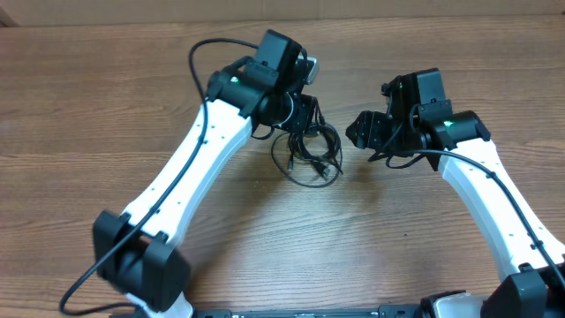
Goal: Untangle cables
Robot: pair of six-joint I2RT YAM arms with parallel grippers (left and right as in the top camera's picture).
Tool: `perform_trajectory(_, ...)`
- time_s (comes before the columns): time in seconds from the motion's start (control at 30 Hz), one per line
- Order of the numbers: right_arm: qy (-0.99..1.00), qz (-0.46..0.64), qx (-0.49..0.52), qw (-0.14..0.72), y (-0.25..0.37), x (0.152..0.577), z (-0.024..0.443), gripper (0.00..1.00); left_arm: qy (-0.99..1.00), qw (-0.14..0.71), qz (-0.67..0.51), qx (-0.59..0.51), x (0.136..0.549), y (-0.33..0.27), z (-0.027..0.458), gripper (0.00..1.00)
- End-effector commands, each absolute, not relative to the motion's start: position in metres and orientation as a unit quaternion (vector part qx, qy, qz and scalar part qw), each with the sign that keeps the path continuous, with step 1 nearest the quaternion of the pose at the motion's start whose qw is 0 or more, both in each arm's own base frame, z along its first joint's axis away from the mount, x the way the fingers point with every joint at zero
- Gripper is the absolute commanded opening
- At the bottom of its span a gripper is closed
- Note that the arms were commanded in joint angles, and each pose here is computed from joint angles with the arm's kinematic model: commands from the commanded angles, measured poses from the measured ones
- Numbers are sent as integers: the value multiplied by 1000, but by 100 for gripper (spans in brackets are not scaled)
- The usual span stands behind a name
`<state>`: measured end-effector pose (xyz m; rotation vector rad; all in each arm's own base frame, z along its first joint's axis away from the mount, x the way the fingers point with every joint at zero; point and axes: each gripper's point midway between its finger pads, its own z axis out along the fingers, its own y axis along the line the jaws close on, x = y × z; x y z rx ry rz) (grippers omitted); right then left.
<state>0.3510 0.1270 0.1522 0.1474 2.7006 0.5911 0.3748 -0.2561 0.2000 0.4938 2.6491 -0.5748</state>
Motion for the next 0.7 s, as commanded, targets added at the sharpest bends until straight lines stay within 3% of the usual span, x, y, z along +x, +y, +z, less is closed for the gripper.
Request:
perform_trajectory(0.0,953,231,34,194,137,354,163,66,908,270,-253,199,366,-258,272,4)
perform_trajectory(0.4,964,225,-7,140,176,348,121,68,816,424,-341,197,343,-256,400,4)
perform_trajectory(0.47,966,222,-7,133,176,350,114,55,799,451,-347,193,339,-250,421,4)
perform_trajectory(0.57,973,193,17,127,167,353,101,20,781,486,-346,184,334,-233,445,4)
perform_trajectory(0.67,979,154,43,126,154,356,90,11,776,506,-343,155,333,-209,460,4)
